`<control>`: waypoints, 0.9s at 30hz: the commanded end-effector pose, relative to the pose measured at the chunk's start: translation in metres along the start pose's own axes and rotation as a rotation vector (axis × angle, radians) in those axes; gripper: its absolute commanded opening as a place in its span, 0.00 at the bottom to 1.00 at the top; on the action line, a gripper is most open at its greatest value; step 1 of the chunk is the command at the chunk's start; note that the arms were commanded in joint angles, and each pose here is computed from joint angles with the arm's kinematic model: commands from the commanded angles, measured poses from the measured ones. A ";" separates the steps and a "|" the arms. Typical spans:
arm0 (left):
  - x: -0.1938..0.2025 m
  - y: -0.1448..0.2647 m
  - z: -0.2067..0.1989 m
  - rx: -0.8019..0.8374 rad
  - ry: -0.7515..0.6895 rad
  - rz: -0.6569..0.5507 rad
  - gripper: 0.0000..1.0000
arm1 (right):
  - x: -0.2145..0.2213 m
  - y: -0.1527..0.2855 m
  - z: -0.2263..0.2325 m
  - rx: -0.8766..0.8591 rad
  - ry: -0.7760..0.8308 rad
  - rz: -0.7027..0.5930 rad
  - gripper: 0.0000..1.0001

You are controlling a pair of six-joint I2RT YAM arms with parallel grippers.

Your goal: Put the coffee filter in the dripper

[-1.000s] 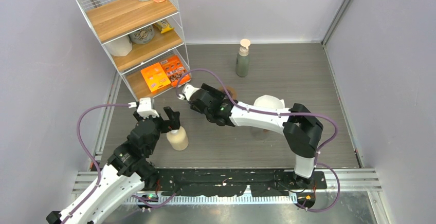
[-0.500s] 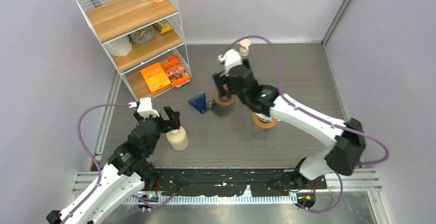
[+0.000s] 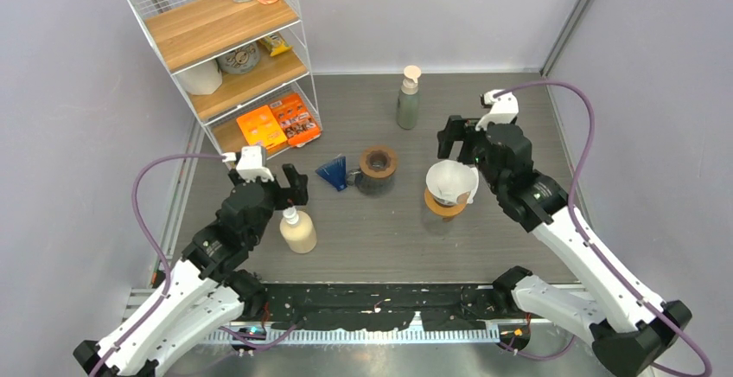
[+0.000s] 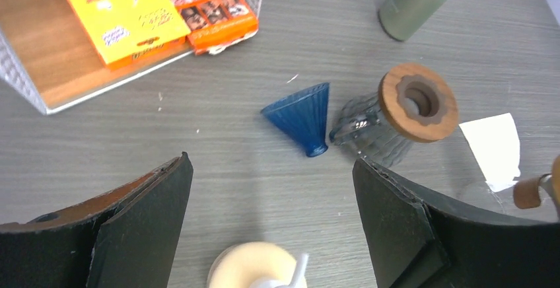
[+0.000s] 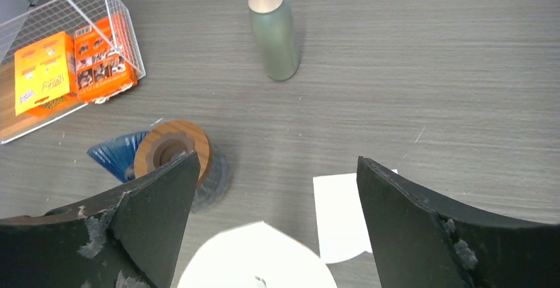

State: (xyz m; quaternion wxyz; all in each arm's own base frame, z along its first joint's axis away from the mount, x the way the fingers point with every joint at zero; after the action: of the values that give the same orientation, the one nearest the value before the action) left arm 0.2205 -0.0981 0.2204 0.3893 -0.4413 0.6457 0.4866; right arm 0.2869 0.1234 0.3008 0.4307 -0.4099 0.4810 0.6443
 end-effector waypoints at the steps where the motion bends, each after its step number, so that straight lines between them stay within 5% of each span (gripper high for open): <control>1: -0.050 -0.003 -0.030 0.113 -0.064 -0.096 1.00 | 0.001 0.019 -0.002 -0.056 0.004 -0.019 0.95; 15: -0.028 -0.083 -0.085 0.534 -0.422 0.165 1.00 | 0.021 0.025 -0.007 -0.094 0.067 0.002 0.95; 27: 0.005 -0.132 -0.072 0.672 -0.343 0.339 0.91 | 0.038 0.015 0.002 -0.145 0.084 0.073 0.96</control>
State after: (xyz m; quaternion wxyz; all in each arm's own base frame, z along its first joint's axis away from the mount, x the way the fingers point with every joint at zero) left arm 0.3286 -0.1749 0.1796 0.4978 -0.1085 0.7396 0.4398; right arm 0.2578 0.1240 0.2647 0.3559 -0.4369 0.4805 0.6720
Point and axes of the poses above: each gripper's point midway between its finger pads, its own y axis back along the fingers, its own z axis along the line the jaws close on, x = y × z, the point moved 2 cm from there along y, back along the fingers, and after that the axes turned 2 degrees about -y, right-handed, at the moved point
